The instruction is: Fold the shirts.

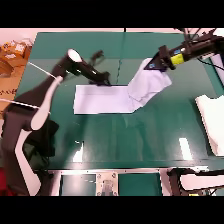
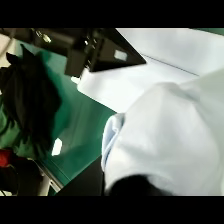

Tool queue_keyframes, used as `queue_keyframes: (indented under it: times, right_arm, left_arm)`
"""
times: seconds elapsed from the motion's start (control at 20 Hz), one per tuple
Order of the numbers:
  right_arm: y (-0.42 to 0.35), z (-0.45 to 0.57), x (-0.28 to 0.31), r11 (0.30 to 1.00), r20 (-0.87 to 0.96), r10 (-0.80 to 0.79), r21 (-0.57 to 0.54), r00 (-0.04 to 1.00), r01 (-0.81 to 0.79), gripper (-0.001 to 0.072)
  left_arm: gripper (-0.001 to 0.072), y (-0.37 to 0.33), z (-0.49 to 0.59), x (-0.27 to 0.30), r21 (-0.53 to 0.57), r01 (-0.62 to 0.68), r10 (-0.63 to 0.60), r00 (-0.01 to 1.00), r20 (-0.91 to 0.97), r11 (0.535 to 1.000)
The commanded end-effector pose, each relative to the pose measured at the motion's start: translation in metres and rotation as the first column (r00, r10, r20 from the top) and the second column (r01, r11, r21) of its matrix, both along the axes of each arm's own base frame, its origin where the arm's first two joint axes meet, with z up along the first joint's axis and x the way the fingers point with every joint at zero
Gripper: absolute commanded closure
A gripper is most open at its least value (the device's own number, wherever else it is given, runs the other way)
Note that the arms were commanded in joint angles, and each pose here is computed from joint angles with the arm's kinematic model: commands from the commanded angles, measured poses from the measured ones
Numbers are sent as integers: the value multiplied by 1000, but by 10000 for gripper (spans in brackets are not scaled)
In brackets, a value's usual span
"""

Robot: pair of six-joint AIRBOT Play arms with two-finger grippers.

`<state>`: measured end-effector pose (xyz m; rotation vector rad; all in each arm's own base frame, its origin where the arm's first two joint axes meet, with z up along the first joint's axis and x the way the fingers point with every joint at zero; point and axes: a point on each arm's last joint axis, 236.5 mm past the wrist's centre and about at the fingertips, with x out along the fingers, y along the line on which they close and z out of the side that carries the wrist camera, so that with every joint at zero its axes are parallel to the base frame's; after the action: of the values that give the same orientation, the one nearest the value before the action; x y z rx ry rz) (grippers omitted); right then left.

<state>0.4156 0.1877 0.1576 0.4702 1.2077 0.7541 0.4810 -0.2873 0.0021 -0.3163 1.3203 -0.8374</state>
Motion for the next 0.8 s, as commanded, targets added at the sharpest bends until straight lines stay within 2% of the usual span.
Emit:
queue_keyframes:
  times: [0.0,0.2,0.35,0.45,0.5,0.6,0.65,0.7,0.75]
  right_arm:
    - [65,-10,13,999,58,11,40,998,-14,694]
    - [191,-74,11,994,61,57,88,997,-62,693]
    - [294,-118,7,970,34,-46,239,998,37,676]
    - [322,-137,6,950,-21,-117,288,993,118,305]
    - [322,-140,5,951,-29,-111,286,993,115,274]
    - [301,-137,13,955,-60,-87,279,994,100,277]
    - [283,-136,19,957,-89,-70,276,994,93,323]
    - [263,-137,25,958,-122,-57,273,991,89,506]
    - [242,-139,28,961,-156,-35,264,987,76,612]
  left_arm:
    - [682,97,19,12,126,-57,62,998,-32,990]
    - [682,161,34,28,122,-182,185,983,-14,976]
    - [683,192,40,34,121,-241,243,970,-2,963]
    - [682,205,39,33,124,-258,261,965,-10,958]
    - [683,208,39,33,125,-262,266,964,-14,957]
    - [682,212,39,34,126,-268,272,962,-12,955]
    - [682,212,39,34,125,-269,272,962,-11,955]
    - [682,212,39,35,124,-272,275,961,-7,954]
    - [683,212,39,36,124,-274,276,961,-5,954]
